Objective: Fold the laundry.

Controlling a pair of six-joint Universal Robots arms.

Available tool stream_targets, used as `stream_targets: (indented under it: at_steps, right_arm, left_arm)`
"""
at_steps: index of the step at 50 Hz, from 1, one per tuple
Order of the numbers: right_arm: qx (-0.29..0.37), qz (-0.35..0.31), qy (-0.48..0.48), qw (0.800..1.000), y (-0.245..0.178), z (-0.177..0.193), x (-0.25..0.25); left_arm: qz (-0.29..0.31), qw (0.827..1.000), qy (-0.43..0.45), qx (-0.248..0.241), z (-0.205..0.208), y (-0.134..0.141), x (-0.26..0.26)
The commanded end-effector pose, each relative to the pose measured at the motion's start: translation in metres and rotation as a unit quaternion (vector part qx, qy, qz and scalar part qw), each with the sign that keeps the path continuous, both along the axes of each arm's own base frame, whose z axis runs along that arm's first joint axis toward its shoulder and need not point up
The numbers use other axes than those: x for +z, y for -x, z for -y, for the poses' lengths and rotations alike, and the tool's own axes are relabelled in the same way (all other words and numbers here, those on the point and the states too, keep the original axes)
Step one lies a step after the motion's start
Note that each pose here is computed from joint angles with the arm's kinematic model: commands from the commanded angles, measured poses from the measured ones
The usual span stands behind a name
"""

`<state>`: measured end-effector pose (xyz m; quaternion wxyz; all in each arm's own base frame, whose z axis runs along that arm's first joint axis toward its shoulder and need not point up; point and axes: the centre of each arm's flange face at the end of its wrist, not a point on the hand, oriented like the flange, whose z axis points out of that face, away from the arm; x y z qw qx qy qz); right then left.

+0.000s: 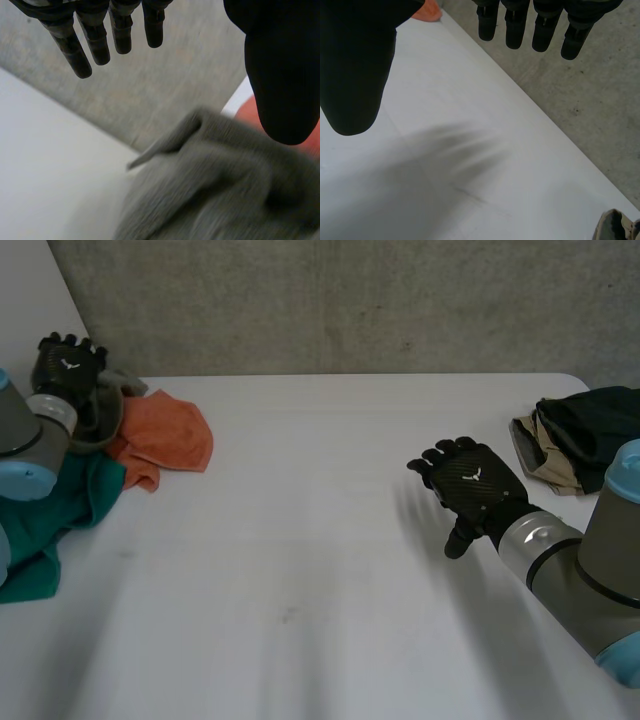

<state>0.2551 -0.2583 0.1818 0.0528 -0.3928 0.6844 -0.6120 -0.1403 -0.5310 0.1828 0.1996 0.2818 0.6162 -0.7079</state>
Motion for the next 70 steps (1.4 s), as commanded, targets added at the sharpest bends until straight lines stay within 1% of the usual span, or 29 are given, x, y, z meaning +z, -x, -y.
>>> stream_targets:
  at_steps: [1, 7, 22, 28, 31, 33, 35, 36, 38, 39, 43, 44, 46, 47, 49, 50, 51, 54, 55, 58, 59, 62, 63, 65, 66, 68, 70]
  right_arm:
    - [0.005, -0.008, 0.000, 1.000, -0.002, -0.002, -0.003]
    - [0.005, -0.011, -0.001, 1.000, -0.001, -0.001, -0.005]
    - [0.007, -0.015, -0.008, 1.000, -0.003, -0.002, -0.010]
    - [0.008, -0.017, -0.007, 1.000, -0.003, -0.002, -0.010]
    - [0.008, -0.017, -0.008, 1.000, -0.003, -0.002, -0.010]
    - [0.010, -0.017, -0.008, 1.000, -0.003, -0.003, -0.010]
    - [0.010, -0.017, -0.007, 1.000, -0.004, -0.003, -0.010]
    - [0.010, -0.016, -0.006, 1.000, -0.004, -0.003, -0.010]
    - [0.010, -0.016, -0.006, 1.000, -0.003, -0.003, -0.009]
    - [0.010, -0.016, -0.006, 1.000, -0.003, -0.003, -0.009]
    - [0.004, -0.012, -0.001, 1.000, -0.001, 0.000, -0.005]
    - [0.001, -0.011, 0.002, 1.000, 0.001, 0.001, -0.002]
    - [-0.003, -0.008, 0.007, 1.000, 0.002, 0.004, 0.001]
    - [-0.006, -0.006, 0.009, 1.000, 0.004, 0.005, 0.003]
    - [-0.015, 0.004, 0.013, 1.000, 0.007, 0.009, 0.009]
    - [-0.020, 0.008, 0.013, 1.000, 0.008, 0.011, 0.011]
    - [-0.028, 0.015, 0.013, 0.999, 0.012, 0.014, 0.016]
    - [-0.043, 0.027, 0.009, 0.999, 0.018, 0.019, 0.021]
    - [-0.052, 0.033, 0.007, 0.998, 0.022, 0.023, 0.025]
    - [-0.065, 0.038, 0.002, 0.997, 0.028, 0.029, 0.027]
    - [-0.072, 0.041, 0.001, 0.997, 0.032, 0.032, 0.029]
    - [-0.078, 0.042, -0.005, 0.996, 0.035, 0.035, 0.029]
    - [-0.082, 0.042, -0.011, 0.996, 0.036, 0.036, 0.029]
    - [-0.083, 0.039, -0.019, 0.996, 0.037, 0.037, 0.026]
    - [-0.084, 0.039, -0.022, 0.996, 0.037, 0.037, 0.025]
    - [-0.083, 0.034, -0.029, 0.996, 0.036, 0.037, 0.021]
    - [-0.089, 0.033, -0.030, 0.995, 0.037, 0.038, 0.020]
  left_arm:
    - [0.058, 0.998, 0.004, 0.025, 0.016, -0.026, -0.021]
    - [0.063, 0.998, -0.005, 0.014, 0.020, -0.035, -0.043]
    - [0.066, 0.998, 0.008, 0.021, 0.029, -0.048, -0.070]
    - [0.065, 0.997, 0.023, 0.026, 0.029, -0.044, -0.065]
    - [0.060, 0.996, 0.057, 0.040, 0.028, -0.036, -0.037]
    - [0.045, 0.991, 0.116, 0.038, 0.023, -0.020, 0.008]
    - [0.033, 0.988, 0.146, 0.030, 0.018, -0.011, 0.033]
    - [0.015, 0.986, 0.168, 0.017, 0.010, 0.000, 0.055]
    - [-0.006, 0.982, 0.187, 0.001, -0.001, 0.013, 0.080]
    - [-0.029, 0.980, 0.196, -0.015, -0.014, 0.025, 0.102]
    - [-0.082, 0.974, 0.202, -0.057, -0.047, 0.054, 0.141]
    - [-0.110, 0.970, 0.199, -0.082, -0.068, 0.070, 0.158]
    - [-0.137, 0.966, 0.191, -0.108, -0.090, 0.085, 0.173]
    - [-0.164, 0.961, 0.177, -0.136, -0.114, 0.099, 0.183]
    - [-0.189, 0.955, 0.159, -0.164, -0.139, 0.114, 0.191]
    - [-0.199, 0.952, 0.146, -0.178, -0.151, 0.122, 0.192]
    - [-0.219, 0.947, 0.117, -0.205, -0.176, 0.137, 0.190]
    - [-0.242, 0.938, 0.062, -0.239, -0.212, 0.156, 0.180]
    - [-0.253, 0.932, 0.017, -0.259, -0.235, 0.168, 0.168]
    - [-0.255, 0.920, -0.057, -0.291, -0.273, 0.188, 0.141]
    - [-0.246, 0.914, -0.096, -0.308, -0.295, 0.202, 0.121]
    - [-0.222, 0.912, -0.143, -0.313, -0.310, 0.218, 0.083]
    - [-0.200, 0.914, -0.166, -0.311, -0.316, 0.227, 0.060]
    - [-0.176, 0.916, -0.188, -0.306, -0.320, 0.235, 0.036]
    - [-0.154, 0.916, -0.216, -0.301, -0.326, 0.241, 0.014]
    - [-0.134, 0.914, -0.241, -0.297, -0.331, 0.243, -0.002]
    - [-0.121, 0.914, -0.258, -0.290, -0.334, 0.244, -0.007]
